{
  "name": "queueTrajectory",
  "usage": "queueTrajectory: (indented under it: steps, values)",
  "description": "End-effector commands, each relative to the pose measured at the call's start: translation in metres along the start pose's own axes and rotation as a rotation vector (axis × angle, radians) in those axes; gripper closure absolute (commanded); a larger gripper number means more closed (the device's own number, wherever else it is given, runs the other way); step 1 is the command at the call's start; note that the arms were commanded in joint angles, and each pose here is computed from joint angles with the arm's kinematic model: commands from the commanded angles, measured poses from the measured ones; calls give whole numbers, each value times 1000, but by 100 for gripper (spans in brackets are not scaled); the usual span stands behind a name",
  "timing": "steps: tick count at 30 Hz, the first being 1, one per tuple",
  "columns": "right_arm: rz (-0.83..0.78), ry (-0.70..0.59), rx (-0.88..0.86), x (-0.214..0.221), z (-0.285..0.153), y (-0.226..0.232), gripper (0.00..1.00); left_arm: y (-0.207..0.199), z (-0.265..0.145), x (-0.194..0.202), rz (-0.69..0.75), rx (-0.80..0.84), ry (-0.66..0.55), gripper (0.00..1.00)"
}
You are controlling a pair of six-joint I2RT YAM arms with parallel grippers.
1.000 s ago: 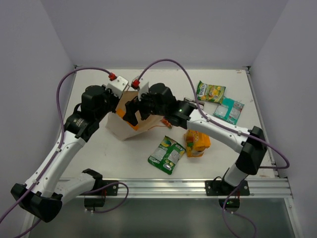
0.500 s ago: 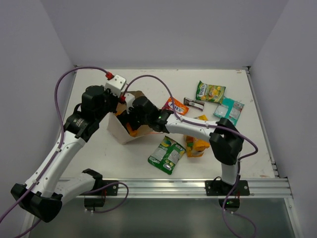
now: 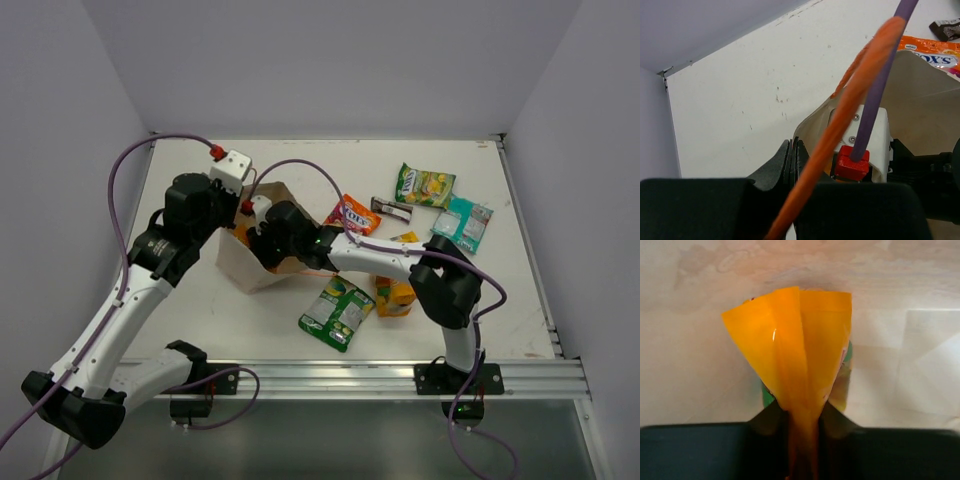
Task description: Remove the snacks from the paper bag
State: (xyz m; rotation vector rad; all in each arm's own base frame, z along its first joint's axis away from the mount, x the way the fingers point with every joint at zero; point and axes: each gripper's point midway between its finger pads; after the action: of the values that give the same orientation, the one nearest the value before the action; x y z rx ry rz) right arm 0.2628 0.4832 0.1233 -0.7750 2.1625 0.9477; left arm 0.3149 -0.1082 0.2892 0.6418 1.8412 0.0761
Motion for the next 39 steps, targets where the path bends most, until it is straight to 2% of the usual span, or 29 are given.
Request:
queueTrajectory:
  steps: [1, 2, 7, 11, 20, 28, 32, 33, 35, 39]
  values:
    - [-19, -106, -26, -34, -22, 16, 95, 13, -9, -24, -39, -50, -97, 100]
    - [-25, -111, -17, -35, -26, 14, 100, 13, -10, -24, -38, -53, -94, 100]
    - [-53, -210, 4, -66, -65, 22, 100, 16, -11, -17, -29, -72, -70, 100]
    - [-83, -325, 9, -103, -118, 36, 100, 16, -10, -10, -26, -79, -43, 100]
    - [-103, -513, 26, -152, -198, 52, 100, 20, -11, -10, -26, -97, -37, 100]
    - [-137, -728, 106, -209, -318, 64, 100, 30, -3, 3, -49, -168, 44, 100]
    - [-97, -853, 179, -229, -372, 45, 100, 41, 2, 17, -59, -237, 137, 100]
    - [-74, -885, 226, -237, -384, 26, 100, 41, 3, 20, -61, -241, 152, 100]
    - [-62, -911, 200, -244, -399, 21, 100, 42, 5, 27, -72, -248, 178, 100]
    - [-34, -947, 308, -262, -414, -27, 100, 45, 6, 34, -100, -260, 191, 100]
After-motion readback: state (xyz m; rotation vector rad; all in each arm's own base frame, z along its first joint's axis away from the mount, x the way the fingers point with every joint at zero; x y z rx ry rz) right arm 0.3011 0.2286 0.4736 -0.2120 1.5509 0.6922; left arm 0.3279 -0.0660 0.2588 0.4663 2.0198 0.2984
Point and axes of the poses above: each gripper's point midway between its finger pads, its own z axis out along the fingers, its own y axis along the line the jaws close on, x = y × z, and after that the axes turned 9 degrees about z, right-handed
